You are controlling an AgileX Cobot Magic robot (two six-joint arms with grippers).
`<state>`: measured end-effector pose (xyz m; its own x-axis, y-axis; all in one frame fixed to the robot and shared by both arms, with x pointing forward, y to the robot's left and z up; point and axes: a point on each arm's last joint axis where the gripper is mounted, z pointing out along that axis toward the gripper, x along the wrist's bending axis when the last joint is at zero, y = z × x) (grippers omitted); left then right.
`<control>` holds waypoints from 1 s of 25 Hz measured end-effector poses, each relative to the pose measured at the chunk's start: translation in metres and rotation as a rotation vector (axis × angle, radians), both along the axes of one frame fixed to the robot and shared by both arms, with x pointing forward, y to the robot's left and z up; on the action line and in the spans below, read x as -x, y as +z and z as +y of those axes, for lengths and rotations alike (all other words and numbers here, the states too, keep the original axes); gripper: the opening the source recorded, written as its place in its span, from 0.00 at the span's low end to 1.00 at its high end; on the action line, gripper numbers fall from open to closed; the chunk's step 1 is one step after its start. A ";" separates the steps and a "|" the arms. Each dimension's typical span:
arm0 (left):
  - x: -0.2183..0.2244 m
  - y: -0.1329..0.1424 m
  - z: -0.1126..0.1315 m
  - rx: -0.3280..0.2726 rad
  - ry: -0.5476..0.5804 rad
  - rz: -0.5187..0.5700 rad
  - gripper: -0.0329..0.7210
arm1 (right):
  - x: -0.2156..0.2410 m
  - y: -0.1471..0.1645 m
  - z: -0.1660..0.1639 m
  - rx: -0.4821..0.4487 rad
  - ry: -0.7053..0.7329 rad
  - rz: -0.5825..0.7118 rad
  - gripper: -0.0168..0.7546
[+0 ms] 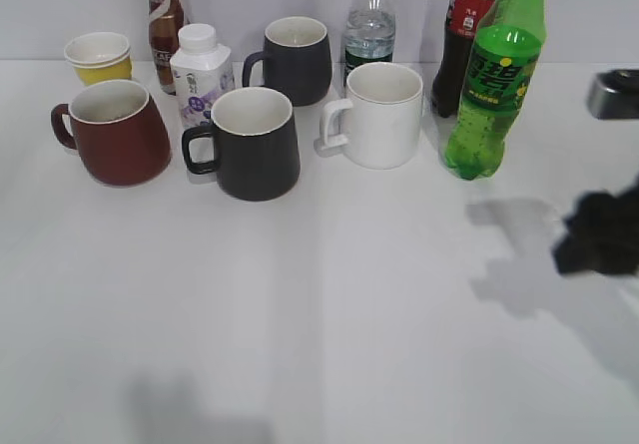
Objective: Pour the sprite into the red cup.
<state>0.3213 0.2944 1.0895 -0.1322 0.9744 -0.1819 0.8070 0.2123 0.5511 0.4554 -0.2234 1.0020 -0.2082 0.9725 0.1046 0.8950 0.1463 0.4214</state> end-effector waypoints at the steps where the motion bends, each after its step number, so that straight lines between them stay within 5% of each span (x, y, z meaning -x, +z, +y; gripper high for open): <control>1: 0.007 0.001 -0.001 0.007 -0.003 -0.007 0.44 | 0.009 0.005 -0.002 0.009 0.010 0.027 0.69; 4: 0.031 0.007 -0.003 0.037 -0.015 -0.097 0.43 | 0.032 0.023 -0.009 0.019 0.035 0.053 0.68; 9: 0.082 0.014 -0.005 0.062 -0.033 -0.339 0.43 | 0.081 0.065 -0.024 -0.022 0.049 -0.084 0.67; 14: 0.116 -0.001 -0.005 -0.039 -0.129 -0.503 0.43 | 0.130 0.092 -0.049 0.029 0.046 -0.290 0.67; 20: 0.105 -0.030 -0.003 -0.140 -0.202 -0.422 0.43 | 0.184 0.105 -0.073 0.039 0.010 -0.514 0.67; 25: 0.100 -0.029 0.001 -0.195 -0.184 -0.472 0.43 | 0.206 0.092 -0.081 0.016 0.001 -0.597 0.67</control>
<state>0.2214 0.2950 1.0606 0.0958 0.9954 0.0060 0.4765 -0.0512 0.8777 0.2494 -0.3042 1.0943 -0.2272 0.9728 -0.0457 0.5039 0.1576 0.8492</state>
